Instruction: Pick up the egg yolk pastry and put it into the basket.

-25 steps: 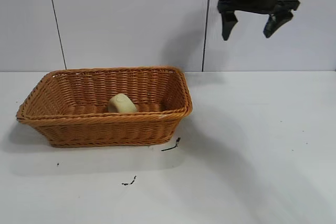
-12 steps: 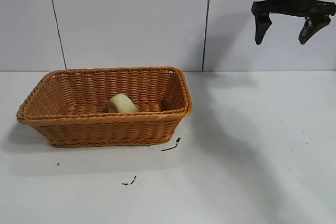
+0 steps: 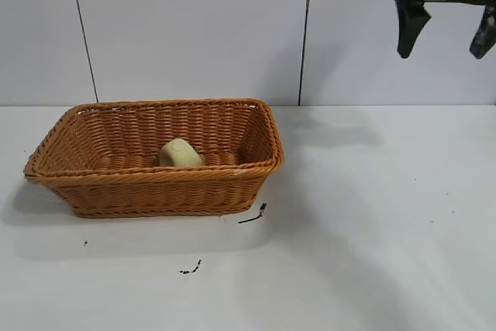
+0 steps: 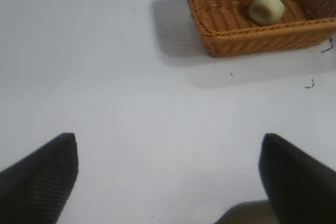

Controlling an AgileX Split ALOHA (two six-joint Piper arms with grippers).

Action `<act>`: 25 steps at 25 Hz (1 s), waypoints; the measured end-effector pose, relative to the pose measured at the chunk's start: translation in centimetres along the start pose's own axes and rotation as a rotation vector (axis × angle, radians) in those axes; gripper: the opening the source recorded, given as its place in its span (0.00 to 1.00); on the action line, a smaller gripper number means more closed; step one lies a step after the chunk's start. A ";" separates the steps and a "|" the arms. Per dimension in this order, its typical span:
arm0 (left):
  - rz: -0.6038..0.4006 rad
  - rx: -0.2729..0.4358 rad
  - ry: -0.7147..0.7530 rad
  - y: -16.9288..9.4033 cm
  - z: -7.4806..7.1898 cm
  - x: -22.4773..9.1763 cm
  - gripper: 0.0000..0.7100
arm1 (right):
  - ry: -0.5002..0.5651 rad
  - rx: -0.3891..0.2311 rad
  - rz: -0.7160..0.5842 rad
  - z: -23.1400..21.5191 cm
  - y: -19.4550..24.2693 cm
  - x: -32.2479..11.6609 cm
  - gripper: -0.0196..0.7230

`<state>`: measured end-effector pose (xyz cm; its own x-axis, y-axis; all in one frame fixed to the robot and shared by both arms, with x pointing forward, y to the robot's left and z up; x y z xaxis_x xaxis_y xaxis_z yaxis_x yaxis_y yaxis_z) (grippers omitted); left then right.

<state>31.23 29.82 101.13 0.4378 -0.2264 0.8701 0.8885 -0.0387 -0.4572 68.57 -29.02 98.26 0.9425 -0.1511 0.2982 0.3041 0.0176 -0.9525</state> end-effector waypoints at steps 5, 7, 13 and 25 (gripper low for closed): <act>0.000 0.000 0.000 0.0 0.0 0.0 0.98 | -0.002 0.000 -0.005 -1.1 -5.6 -6.7 0.96; 0.000 0.000 0.000 0.0 0.0 0.0 0.98 | -0.002 0.002 -0.016 -1.5 -7.5 -9.7 0.96; 0.000 0.000 0.000 0.0 0.0 0.0 0.98 | -0.002 0.010 -0.067 -3.2 -10.9 -19.8 0.96; 0.000 0.000 0.000 0.0 0.0 0.0 0.98 | -0.023 0.082 -0.510 -5.1 -10.9 -32.0 0.96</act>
<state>31.23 29.82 101.13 0.4378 -0.2264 0.8701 0.8885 -0.0387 -0.4572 34.40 -29.45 98.79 0.6738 -0.1387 0.7258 0.7350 0.0249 -0.6776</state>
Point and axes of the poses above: a point on each arm's last joint axis where the gripper is mounted, y pointing out along that axis toward the gripper, z along the wrist's bending axis when the last joint is at zero, x = y × z, the point moved 9 cm from there along y, pointing out along that axis toward the gripper, and after that the axes turned 8 degrees about y, right-handed, at the moved point
